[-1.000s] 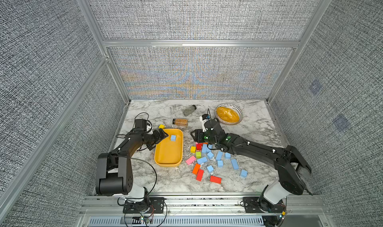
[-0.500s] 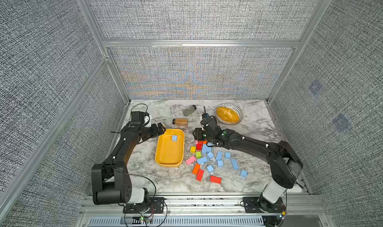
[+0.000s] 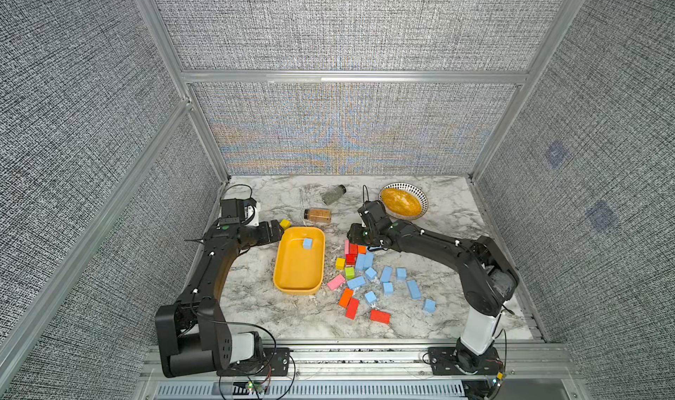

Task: Pick out the blue building blocks
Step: Pick up the building block from the center of the board, then place the building block in the storage box, then move the storage box to the center of the board, then pick up the building block from the center of the board.

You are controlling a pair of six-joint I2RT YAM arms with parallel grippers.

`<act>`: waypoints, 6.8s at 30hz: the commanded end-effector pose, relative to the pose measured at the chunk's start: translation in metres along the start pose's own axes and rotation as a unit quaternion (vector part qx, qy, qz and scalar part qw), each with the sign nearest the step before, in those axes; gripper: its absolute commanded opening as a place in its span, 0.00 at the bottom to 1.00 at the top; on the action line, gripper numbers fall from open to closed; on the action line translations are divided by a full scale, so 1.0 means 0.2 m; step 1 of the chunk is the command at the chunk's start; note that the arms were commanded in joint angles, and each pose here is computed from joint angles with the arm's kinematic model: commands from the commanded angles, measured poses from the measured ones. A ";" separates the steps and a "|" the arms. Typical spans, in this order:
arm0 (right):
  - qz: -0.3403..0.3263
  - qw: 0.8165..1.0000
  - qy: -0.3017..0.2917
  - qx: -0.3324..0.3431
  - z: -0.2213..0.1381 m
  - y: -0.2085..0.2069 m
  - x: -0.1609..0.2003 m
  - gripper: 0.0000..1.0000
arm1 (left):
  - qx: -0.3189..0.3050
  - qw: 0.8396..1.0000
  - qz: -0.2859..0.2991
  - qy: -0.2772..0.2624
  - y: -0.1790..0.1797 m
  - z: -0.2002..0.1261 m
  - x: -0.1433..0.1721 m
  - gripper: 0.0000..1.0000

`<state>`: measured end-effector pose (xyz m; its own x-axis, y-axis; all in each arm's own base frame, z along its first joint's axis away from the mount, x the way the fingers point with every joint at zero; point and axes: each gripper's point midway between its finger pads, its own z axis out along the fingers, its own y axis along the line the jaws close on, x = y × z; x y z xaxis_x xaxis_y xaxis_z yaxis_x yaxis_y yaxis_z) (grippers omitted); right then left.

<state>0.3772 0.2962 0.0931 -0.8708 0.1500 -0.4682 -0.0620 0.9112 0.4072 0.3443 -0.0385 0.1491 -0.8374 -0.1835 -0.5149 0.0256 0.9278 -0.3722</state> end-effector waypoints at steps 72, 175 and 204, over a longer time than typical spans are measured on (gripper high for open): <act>0.095 0.972 0.107 0.184 0.13 -0.67 -0.14 0.42 | 0.057 0.995 -0.079 -0.011 -0.05 0.11 -0.09 1.00; 0.030 0.994 0.012 0.104 -0.19 -0.13 0.07 0.58 | 0.021 0.998 -0.052 0.005 -0.11 0.11 0.13 1.00; 0.109 0.975 0.076 0.178 0.33 -0.62 -0.32 0.48 | -0.023 0.995 -0.092 -0.027 0.15 0.07 -0.05 1.00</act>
<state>0.4873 0.2080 0.0294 -0.8889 0.3317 -0.3159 0.2646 0.9348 0.2371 0.3594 -0.0152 0.1338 -0.7858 -0.3863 -0.4830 -0.1549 0.8790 -0.4510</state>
